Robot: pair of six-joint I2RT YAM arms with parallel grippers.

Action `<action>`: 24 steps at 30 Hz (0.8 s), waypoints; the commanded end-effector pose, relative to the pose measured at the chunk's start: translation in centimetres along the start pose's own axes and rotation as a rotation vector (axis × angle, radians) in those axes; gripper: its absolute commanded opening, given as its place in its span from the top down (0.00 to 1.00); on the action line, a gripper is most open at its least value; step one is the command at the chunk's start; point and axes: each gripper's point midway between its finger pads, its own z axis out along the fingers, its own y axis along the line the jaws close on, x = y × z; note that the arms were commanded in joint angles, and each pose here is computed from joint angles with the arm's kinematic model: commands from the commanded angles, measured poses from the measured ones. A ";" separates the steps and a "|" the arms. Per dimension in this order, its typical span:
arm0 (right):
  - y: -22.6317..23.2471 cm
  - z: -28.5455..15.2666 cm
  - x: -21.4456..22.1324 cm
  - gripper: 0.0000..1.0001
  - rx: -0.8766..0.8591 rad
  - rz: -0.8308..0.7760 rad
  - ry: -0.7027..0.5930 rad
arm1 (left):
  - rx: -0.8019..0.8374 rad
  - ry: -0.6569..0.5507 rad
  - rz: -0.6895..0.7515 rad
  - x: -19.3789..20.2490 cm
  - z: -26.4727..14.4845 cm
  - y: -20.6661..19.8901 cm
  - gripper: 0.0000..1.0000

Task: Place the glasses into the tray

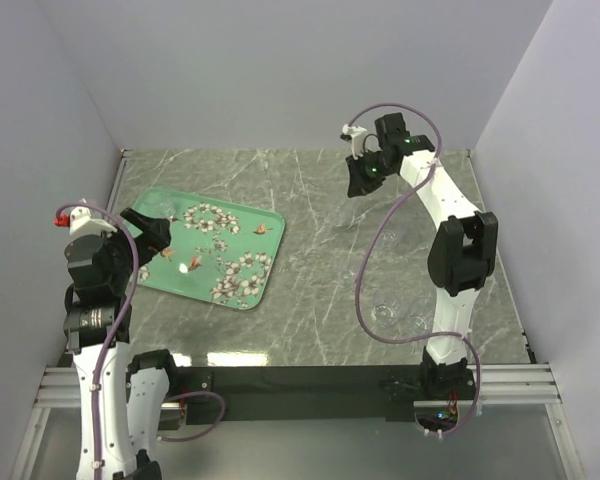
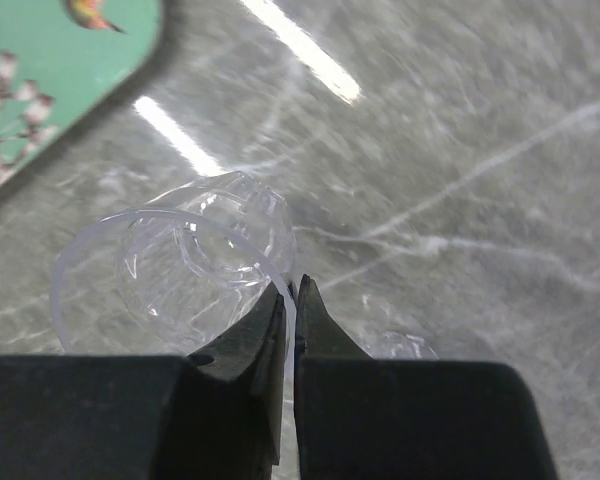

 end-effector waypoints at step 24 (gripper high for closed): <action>22.6 5.0 -14.2 1.00 -0.179 -0.281 -0.281 | -0.038 -0.073 0.008 0.0 -2.6 1.1 0.00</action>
